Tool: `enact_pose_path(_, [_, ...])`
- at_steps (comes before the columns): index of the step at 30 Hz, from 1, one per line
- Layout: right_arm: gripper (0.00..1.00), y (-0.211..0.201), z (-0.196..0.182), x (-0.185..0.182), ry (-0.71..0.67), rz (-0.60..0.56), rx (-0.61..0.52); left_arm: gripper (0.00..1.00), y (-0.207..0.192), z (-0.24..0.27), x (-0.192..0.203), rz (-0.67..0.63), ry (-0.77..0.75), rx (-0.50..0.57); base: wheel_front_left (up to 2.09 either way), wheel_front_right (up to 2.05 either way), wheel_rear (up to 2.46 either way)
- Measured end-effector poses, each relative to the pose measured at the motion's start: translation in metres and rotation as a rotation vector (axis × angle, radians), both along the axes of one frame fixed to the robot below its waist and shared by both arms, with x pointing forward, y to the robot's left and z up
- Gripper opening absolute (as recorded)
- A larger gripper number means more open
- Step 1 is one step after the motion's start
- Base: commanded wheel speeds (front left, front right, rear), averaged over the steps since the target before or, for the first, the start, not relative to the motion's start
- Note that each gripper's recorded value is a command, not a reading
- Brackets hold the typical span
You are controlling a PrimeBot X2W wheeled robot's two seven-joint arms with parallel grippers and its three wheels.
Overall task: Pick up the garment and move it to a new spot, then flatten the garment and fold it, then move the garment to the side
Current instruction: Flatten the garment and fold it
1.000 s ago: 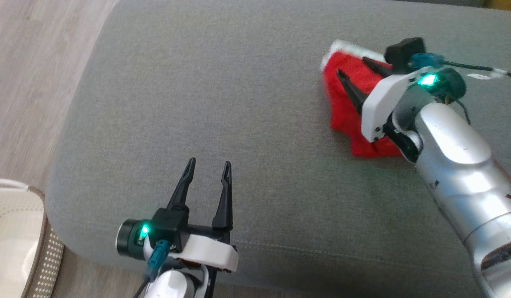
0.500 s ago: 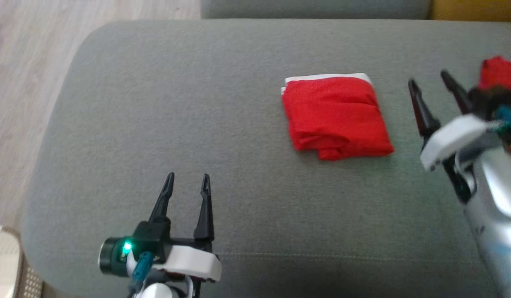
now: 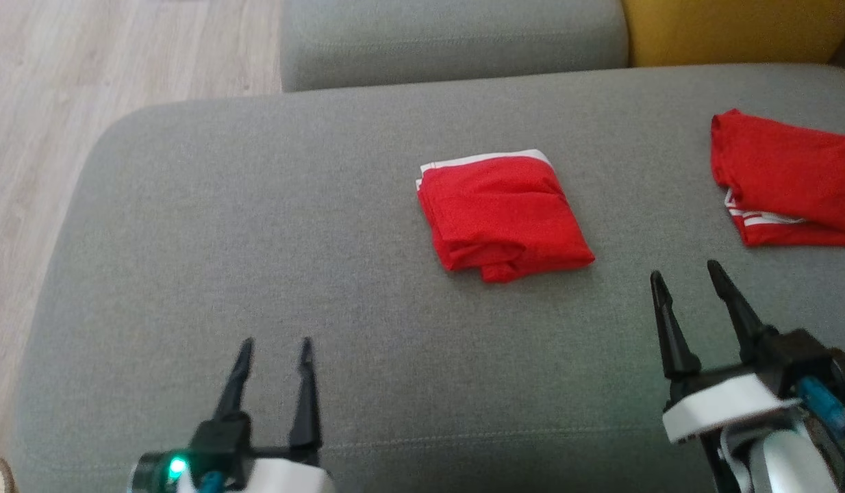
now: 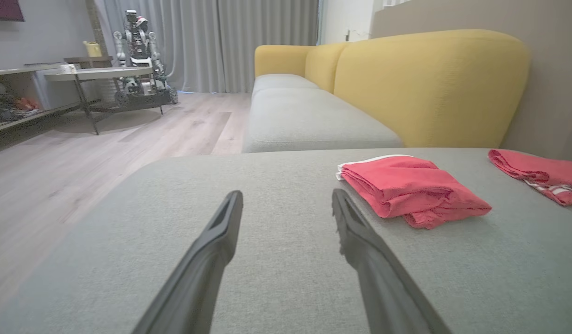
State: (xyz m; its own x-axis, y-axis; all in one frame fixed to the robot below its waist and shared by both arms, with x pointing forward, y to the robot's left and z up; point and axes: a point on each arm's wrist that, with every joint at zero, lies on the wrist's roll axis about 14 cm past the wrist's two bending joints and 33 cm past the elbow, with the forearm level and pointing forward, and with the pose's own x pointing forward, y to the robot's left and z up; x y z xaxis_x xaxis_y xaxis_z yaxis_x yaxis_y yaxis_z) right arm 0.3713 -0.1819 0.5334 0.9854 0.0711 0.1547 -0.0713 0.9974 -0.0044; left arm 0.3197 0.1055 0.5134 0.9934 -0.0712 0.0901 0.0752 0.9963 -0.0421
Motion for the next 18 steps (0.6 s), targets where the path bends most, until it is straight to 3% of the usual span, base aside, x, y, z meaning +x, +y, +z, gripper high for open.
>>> enact_pose_path(8, [1.00, 0.004, -0.007, -0.025, 0.013, 0.007, 0.060, 1.00, 0.017, 0.003, -0.012, 0.056, -0.013, 0.014, 0.00, 0.00, 0.00])
enact_pose_path(18, [1.00, 0.013, -0.007, -0.023, 0.017, 0.030, 0.075, 1.00, 0.020, 0.004, -0.014, 0.056, -0.018, 0.032, 0.00, 0.00, 0.00])
